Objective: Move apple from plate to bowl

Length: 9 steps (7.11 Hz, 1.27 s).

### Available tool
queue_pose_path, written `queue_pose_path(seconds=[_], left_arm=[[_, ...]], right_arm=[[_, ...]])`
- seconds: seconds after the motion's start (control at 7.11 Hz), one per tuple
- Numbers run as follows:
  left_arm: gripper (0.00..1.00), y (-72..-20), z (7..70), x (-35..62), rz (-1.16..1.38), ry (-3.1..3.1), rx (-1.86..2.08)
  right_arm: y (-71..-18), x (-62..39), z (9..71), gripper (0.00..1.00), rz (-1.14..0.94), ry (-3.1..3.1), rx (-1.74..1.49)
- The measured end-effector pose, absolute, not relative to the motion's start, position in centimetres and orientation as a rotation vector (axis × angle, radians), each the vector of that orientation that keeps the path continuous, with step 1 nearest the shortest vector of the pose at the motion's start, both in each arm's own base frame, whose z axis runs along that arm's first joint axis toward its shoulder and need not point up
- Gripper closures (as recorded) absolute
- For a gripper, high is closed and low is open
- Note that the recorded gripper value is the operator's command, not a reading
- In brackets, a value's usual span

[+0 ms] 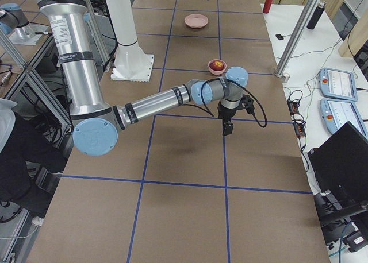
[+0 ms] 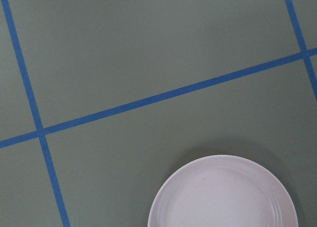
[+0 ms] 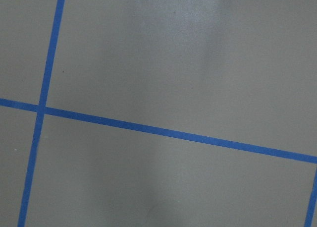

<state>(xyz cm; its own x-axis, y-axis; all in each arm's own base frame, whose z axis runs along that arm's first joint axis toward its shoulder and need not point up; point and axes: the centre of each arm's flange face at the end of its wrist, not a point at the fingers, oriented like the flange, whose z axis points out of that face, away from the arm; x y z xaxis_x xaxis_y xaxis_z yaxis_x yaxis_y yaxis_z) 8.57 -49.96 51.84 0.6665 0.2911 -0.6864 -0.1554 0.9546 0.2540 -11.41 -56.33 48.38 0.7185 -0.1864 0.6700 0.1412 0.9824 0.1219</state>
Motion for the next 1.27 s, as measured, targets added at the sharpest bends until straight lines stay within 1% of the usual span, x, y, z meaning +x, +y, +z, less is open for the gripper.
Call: queue_pose_path(seconds=[1.27], left_arm=[[0.02,-49.72,52.22,8.41,0.253,0.800,0.175]], right_arm=[[-56.23,-11.38,48.09,0.00,-0.181,-0.753,0.071]])
